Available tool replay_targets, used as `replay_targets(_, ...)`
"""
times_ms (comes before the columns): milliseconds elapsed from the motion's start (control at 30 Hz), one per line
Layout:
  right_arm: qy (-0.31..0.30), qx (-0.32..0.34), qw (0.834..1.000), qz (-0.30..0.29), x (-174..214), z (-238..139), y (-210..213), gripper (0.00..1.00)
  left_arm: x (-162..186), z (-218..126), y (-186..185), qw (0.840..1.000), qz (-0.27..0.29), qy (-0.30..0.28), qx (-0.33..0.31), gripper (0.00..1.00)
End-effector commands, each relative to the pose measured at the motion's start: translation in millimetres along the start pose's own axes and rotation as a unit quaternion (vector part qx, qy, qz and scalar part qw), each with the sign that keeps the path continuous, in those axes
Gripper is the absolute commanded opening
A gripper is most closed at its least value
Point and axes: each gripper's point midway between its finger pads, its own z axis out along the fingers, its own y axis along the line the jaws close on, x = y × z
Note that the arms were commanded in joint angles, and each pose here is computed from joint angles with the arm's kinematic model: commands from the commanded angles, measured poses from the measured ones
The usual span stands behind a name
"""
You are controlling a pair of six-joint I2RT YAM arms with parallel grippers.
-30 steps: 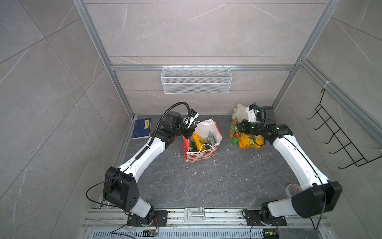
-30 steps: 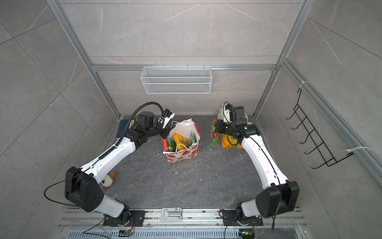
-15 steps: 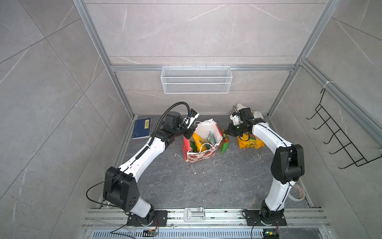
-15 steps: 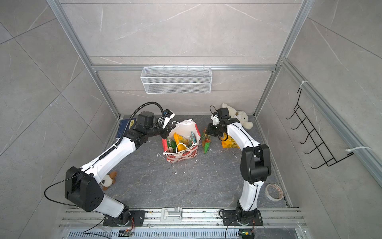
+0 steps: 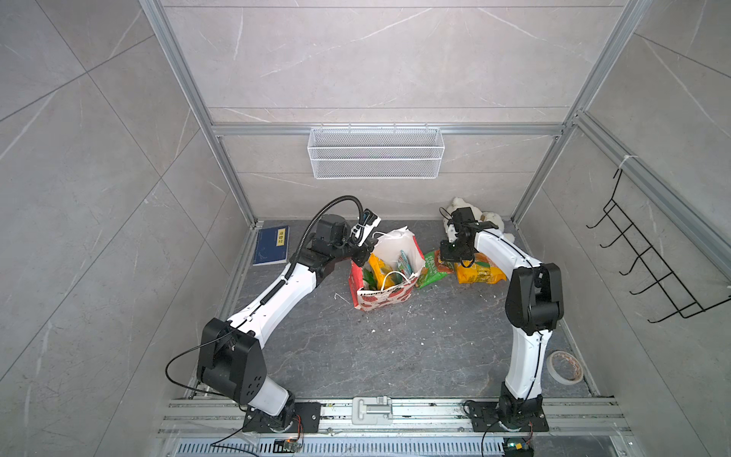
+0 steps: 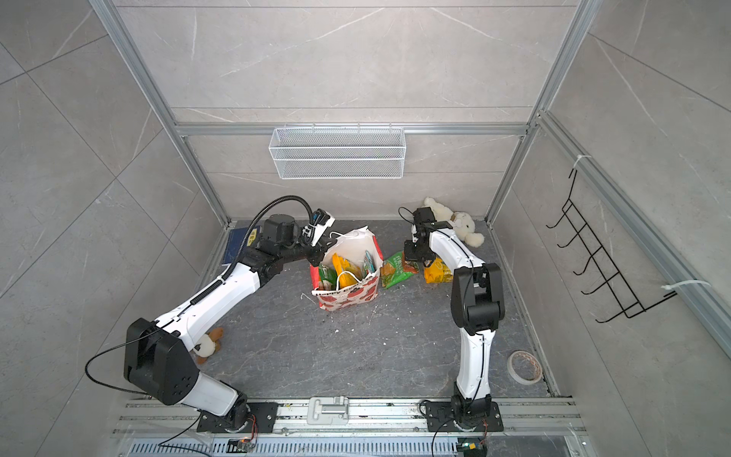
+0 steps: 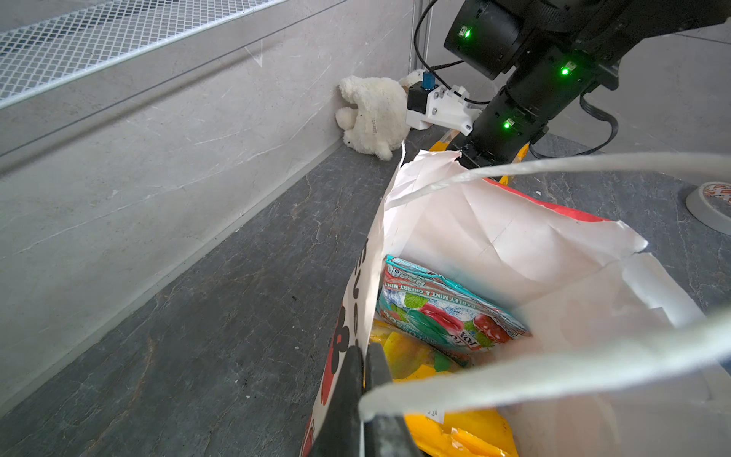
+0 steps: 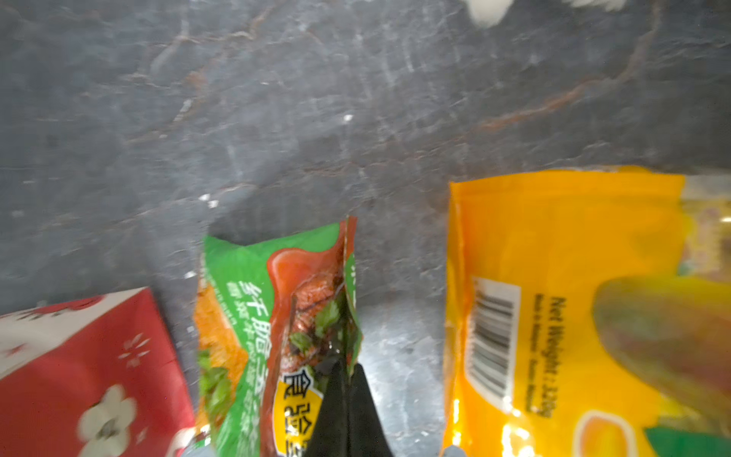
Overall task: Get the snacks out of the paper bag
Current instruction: 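Lower the green pack beside the yellow pack and open the right gripper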
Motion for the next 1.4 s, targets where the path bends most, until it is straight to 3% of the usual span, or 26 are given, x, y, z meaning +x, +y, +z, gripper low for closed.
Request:
replay_targets(0, 0.032, 0.056, 0.998, -0.006, 12.3, 15.6, -20.0, 0.0, -42.5, -13.9, -12.5, 0.997, 0.017, -0.07, 0.025, 0.0)
replay_targets(333, 0.05, 0.11, 0.993, -0.012, 20.1, 43.0, -33.5, 0.0, -41.0, -15.9, -12.6, 0.997, 0.017, -0.07, 0.021, 0.0)
replay_targets(667, 0.053, 0.164, 0.985, -0.011, 26.6, 45.6, -55.7, 0.0, -40.4, -17.3, -12.5, 0.997, 0.017, -0.07, 0.019, 0.0)
replay_targets(1367, 0.061, 0.206, 0.977, 0.001, 25.0, 33.5, -109.8, 0.0, -41.4, -20.4, -14.8, 0.997, 0.016, -0.07, 0.023, 0.0)
